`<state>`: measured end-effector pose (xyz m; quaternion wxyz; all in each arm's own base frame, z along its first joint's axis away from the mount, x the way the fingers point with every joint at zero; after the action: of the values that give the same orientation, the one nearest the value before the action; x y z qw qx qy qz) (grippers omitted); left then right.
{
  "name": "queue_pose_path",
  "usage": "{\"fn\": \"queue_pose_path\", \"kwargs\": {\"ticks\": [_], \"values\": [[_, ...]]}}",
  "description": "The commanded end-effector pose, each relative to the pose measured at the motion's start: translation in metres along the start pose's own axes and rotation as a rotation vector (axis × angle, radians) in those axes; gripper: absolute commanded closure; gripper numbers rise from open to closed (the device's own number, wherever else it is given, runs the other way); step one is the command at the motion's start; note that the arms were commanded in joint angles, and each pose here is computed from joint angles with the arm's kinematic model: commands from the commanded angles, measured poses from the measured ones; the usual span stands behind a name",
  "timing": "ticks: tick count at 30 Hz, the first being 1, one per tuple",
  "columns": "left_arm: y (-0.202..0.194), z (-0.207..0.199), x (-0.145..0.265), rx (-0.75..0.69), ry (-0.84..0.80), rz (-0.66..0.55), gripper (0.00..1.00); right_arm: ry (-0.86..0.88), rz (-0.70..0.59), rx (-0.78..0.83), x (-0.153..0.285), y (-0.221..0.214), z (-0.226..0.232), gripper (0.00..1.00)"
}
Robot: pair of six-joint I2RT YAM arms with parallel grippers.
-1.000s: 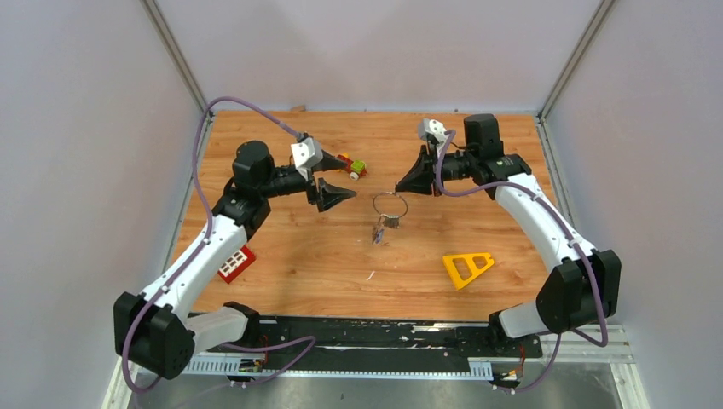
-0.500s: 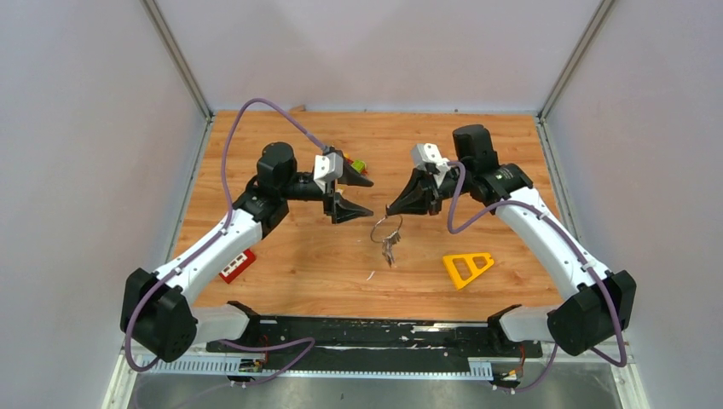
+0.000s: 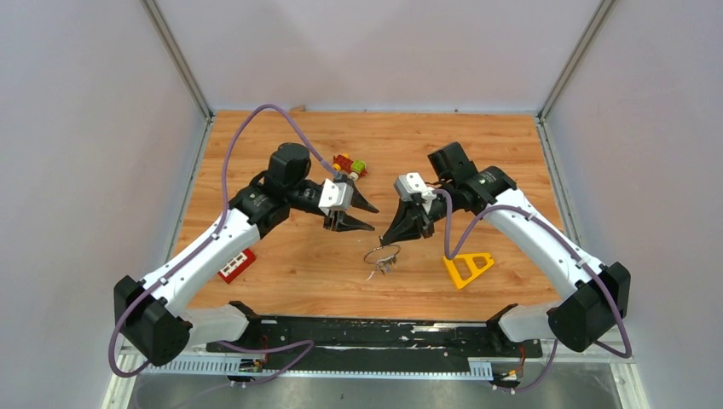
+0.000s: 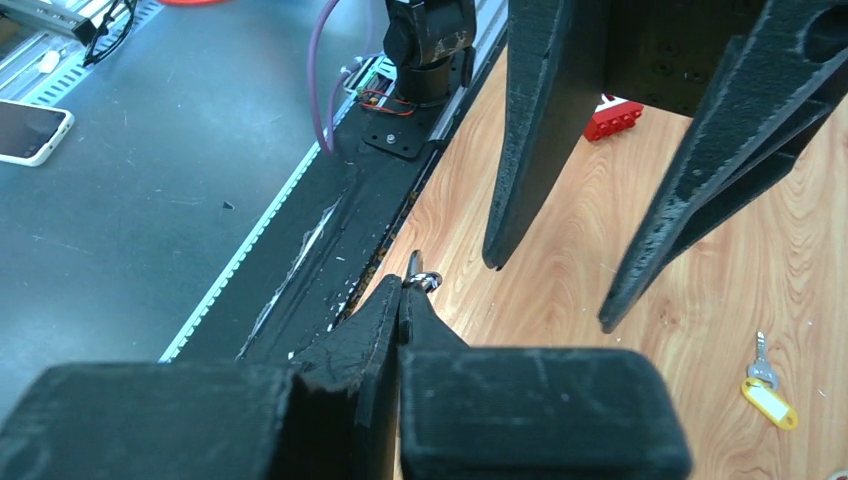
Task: Put the keys on the keyring
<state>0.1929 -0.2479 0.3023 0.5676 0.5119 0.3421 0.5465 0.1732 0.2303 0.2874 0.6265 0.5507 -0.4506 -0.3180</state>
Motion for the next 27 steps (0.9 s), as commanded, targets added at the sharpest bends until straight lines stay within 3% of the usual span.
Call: {"fn": "queue_pose_path", "kwargs": {"ticks": [1, 18, 27], "values": [[0.01, -0.015, 0.0, -0.094, -0.078, 0.006, 0.53, 0.027, -0.021, 0.088, -0.004, 0.013, -0.001, 1.0], [0.006, -0.03, -0.017, -0.153, -0.178, 0.01, 0.53, 0.03, 0.013, 0.078, -0.011, 0.006, 0.0, 1.0], [0.009, -0.03, -0.019, -0.142, -0.178, 0.006, 0.65, 0.021, 0.025, 0.076, -0.012, 0.003, -0.001, 1.0]]}}
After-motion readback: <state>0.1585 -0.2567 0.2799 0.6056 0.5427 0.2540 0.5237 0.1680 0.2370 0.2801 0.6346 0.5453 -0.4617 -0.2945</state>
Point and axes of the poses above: each gripper's point midway between its finger pads, its own x axis back along the fingers, its own z axis along the line the jaws close on, y = z × x, the point moved 6 cm from there along x, back along the fingers, and after that the axes turned 1 degree about -x, right-handed, at the moved point
